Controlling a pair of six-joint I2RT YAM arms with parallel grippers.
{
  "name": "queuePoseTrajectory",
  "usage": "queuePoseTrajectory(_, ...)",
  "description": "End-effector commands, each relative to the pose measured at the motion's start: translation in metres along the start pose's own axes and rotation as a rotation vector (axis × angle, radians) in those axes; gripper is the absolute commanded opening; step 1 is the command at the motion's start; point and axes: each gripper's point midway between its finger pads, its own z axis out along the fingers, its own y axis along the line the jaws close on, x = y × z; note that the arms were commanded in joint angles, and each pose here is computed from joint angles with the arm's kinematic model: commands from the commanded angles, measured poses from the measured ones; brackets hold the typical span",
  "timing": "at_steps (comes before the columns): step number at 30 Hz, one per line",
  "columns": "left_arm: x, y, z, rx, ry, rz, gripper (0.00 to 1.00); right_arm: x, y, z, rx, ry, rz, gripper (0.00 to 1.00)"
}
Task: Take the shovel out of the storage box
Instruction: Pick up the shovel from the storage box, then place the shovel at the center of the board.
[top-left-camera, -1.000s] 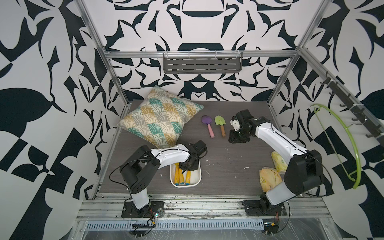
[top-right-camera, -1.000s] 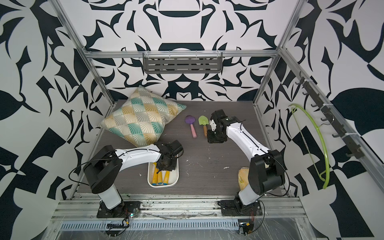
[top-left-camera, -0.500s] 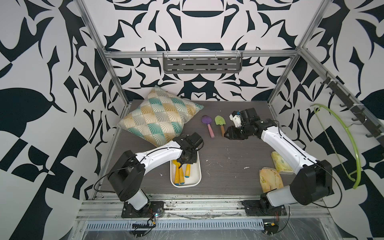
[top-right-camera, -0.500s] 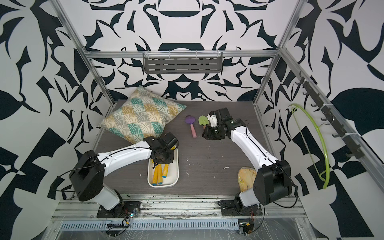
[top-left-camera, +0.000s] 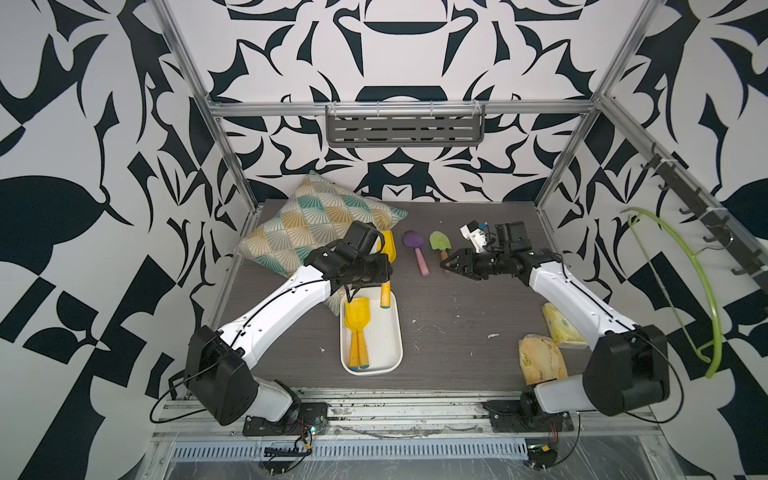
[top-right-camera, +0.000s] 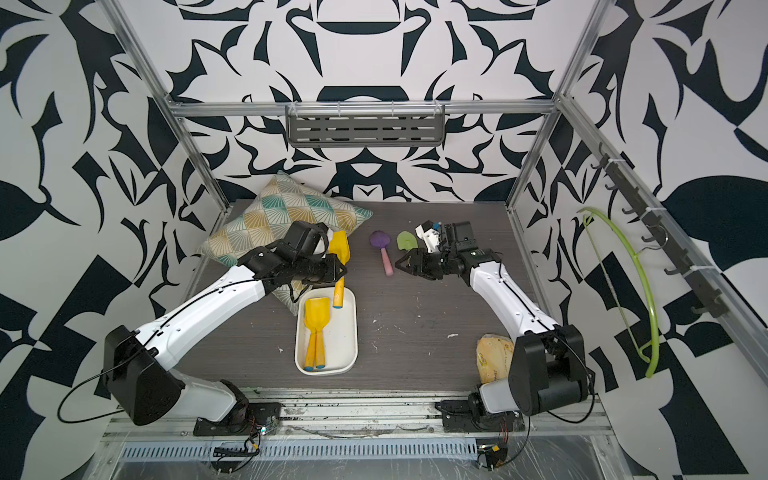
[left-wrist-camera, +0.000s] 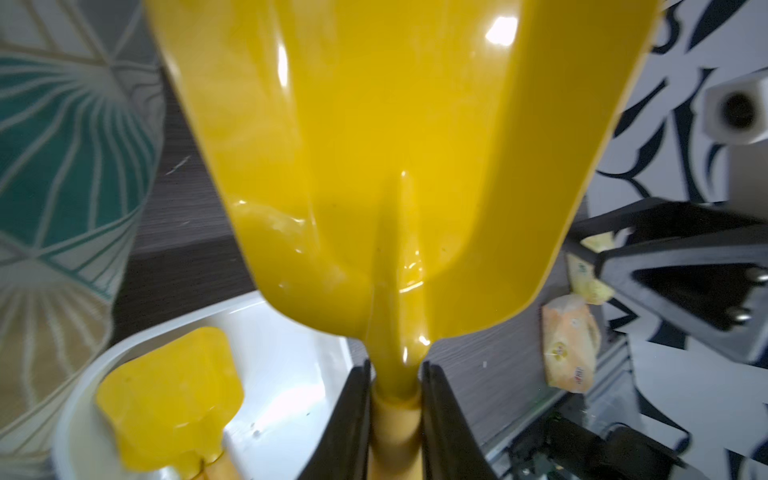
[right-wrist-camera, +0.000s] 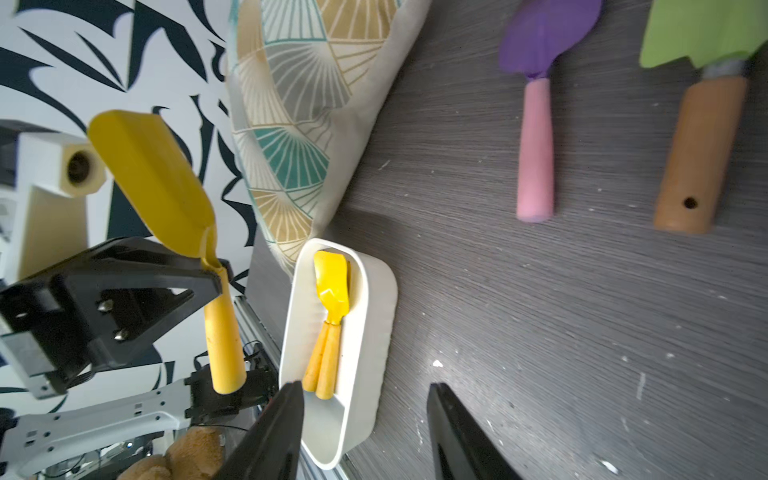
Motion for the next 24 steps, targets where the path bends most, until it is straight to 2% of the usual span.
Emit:
queuePoseTrajectory(1, -0.018, -0.046, -0.006, 0.274, -0.03, -0.003, 0.0, -0.007, 0.038, -0.008, -0.175, -0.036, -0.065, 0.53)
queuePoseTrajectory(6, -0.034, -0.069, -0.015, 0.403, -0.078, 0.008, 0.0, -0.002, 0.052, -0.011, -0.241, -0.025, -0.1, 0.53)
queuePoseTrajectory(11, -0.049, -0.073, -0.02, 0.571, -0.127, -0.073, 0.0, 0.005, 0.073, -0.002, -0.329, 0.02, -0.138, 0.54)
queuePoseTrajectory(18, -0.051, -0.079, -0.021, 0.659, -0.138, -0.094, 0.0, 0.009, 0.115, 0.022, -0.438, 0.078, -0.219, 0.54)
queuePoseTrajectory(24, -0.05, -0.079, -0.022, 0.67, -0.143, -0.103, 0.0, 0.003, 0.135, 0.033, -0.486, 0.088, -0.246, 0.54)
